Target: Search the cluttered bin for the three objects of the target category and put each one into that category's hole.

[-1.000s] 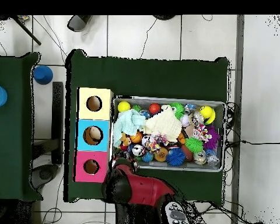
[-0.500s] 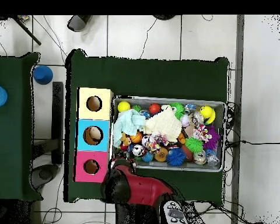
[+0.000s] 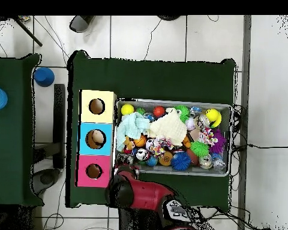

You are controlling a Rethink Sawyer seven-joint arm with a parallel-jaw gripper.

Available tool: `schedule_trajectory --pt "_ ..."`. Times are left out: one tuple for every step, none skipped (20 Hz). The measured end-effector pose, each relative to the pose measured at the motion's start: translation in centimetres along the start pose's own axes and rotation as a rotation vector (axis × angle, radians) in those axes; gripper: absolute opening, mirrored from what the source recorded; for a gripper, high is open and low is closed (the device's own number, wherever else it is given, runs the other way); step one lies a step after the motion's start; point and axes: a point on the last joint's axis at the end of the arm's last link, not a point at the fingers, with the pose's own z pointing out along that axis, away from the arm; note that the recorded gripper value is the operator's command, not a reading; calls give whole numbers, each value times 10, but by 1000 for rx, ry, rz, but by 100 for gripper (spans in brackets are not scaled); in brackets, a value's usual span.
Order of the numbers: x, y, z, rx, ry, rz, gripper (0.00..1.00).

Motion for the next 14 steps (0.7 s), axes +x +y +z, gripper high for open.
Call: schedule_trajectory --pt "1 0 2 0 -1 0 100" --pt "1 0 4 0 -3 0 100" --pt "2 0 8 1 -9 0 100" --pt "2 0 8 1 -10 0 100" --pt "2 0 9 1 -12 0 100" --pt "1 0 12 2 -21 0 100" --pt "1 0 14 3 -25 0 100" --pt "1 0 15 3 -30 0 100" --pt "0 0 16 4 -32 0 100" --pt "0 0 16 4 -35 0 100" --pt "0 0 18 5 -39 -1 100" --pt "0 1 19 7 -44 -2 100" --pt "0 1 21 9 -49 -5 100" --pt "0 1 22 10 -50 -6 100"
